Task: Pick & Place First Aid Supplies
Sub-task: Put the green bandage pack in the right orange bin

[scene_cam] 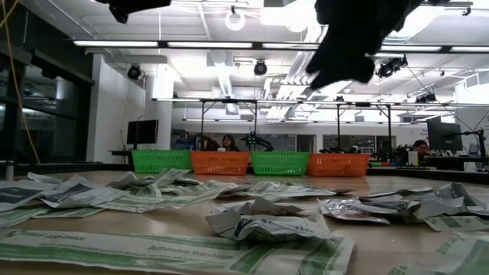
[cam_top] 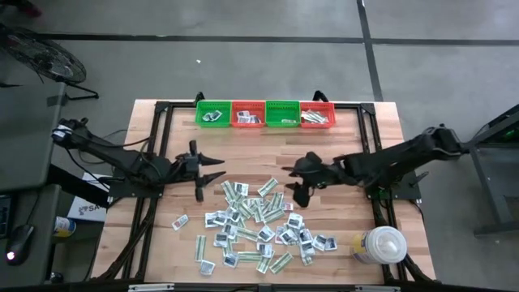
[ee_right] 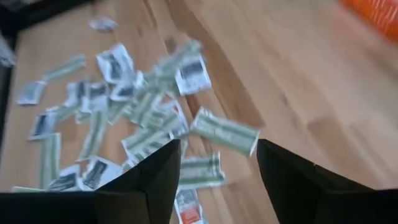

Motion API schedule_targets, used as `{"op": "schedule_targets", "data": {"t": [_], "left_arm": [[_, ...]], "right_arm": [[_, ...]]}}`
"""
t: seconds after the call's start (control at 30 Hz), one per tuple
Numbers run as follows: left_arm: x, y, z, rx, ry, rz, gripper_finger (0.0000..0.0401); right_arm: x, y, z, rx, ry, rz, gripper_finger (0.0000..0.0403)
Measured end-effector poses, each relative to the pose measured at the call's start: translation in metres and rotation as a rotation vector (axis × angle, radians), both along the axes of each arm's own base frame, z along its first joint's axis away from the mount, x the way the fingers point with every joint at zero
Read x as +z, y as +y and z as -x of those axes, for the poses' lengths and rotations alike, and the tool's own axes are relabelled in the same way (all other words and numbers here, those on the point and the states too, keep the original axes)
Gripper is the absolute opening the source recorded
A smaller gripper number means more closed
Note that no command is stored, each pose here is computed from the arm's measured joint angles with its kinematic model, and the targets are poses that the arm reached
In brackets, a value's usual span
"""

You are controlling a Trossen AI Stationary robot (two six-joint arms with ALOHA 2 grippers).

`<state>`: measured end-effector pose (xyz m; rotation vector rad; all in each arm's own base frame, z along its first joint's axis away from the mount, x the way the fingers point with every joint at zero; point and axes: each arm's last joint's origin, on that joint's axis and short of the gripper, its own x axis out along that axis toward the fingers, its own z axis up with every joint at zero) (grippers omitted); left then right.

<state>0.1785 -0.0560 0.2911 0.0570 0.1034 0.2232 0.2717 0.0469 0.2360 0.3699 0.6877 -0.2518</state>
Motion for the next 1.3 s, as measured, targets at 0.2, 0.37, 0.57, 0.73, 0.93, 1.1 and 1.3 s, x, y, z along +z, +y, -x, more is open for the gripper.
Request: {"op": "schedule_targets", "data": {"t": [0.2, 0.37, 0.57, 0.73, 0.93, 1.1, 1.3], "left_arm": [[0.003, -0.005, 0.011, 0.001, -0.001, -0.007, 0.0149], [0.005, -0.009, 0.020, 0.000, -0.009, -0.007, 0.0149], [0.009, -0.011, 0.027, 0.011, -0.032, 0.001, 0.0149], [0.010, -0.010, 0.029, 0.020, -0.038, 0.003, 0.0149], [0.011, -0.009, 0.031, 0.020, -0.037, 0.003, 0.0149], [0.010, -0.009, 0.031, 0.025, -0.037, 0.008, 0.0149], [0.010, -0.009, 0.031, 0.029, -0.033, 0.021, 0.0149]], "right_arm": [[-0.041, -0.004, -0.023, -0.109, 0.103, -0.098, 0.0182], [-0.071, -0.020, -0.044, -0.191, 0.110, -0.240, 0.0189], [-0.098, -0.046, -0.054, -0.244, 0.161, -0.356, 0.0235], [-0.102, -0.057, -0.056, -0.230, 0.167, -0.322, 0.0263], [-0.100, -0.060, -0.058, -0.179, 0.172, -0.243, 0.0265], [-0.090, -0.055, -0.073, -0.170, 0.217, -0.150, 0.0263], [-0.078, -0.051, -0.088, -0.203, 0.384, -0.063, 0.0259]]}}
